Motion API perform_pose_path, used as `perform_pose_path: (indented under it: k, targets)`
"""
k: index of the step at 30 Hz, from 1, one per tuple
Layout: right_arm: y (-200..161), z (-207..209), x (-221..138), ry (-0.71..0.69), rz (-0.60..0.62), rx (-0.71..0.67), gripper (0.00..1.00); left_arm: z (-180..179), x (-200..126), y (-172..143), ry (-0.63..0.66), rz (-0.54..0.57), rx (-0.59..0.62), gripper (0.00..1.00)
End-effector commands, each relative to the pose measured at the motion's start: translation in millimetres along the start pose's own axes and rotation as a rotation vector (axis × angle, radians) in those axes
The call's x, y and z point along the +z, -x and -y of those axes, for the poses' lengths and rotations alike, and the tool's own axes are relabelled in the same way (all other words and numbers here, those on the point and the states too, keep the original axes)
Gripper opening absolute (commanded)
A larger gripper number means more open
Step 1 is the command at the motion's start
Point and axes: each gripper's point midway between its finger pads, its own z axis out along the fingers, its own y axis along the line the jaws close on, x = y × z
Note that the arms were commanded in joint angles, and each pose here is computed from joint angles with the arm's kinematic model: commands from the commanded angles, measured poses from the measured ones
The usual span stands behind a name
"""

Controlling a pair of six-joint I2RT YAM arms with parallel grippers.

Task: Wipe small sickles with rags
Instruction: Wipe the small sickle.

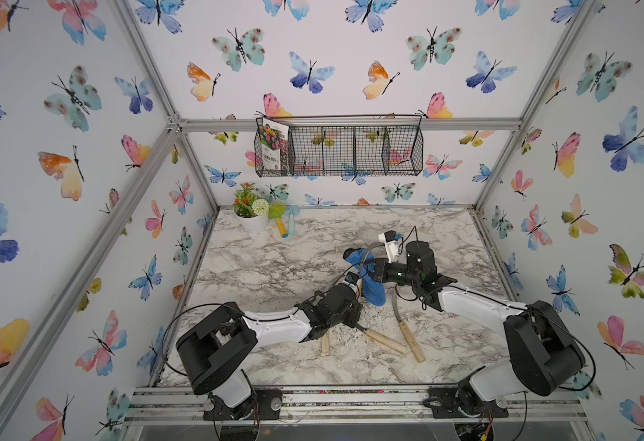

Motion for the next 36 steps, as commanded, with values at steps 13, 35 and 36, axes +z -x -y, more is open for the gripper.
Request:
perform_pose_path:
  k: [13, 35, 36]
  targets:
    - [39, -67, -63, 0.154, 0.163, -0.118, 0.02, 10, 0, 20, -0.019, 0.055, 0.023, 0.00]
    - [83, -42, -205, -0.345, 0.645, -0.075, 0.02, -38, -9, 27, 0.219, 0.129, -0.163, 0.00]
    - [80, -27, -210, -0.412, 0.657, -0.019, 0.02, -49, -13, 29, 0.288, 0.146, -0.219, 0.00]
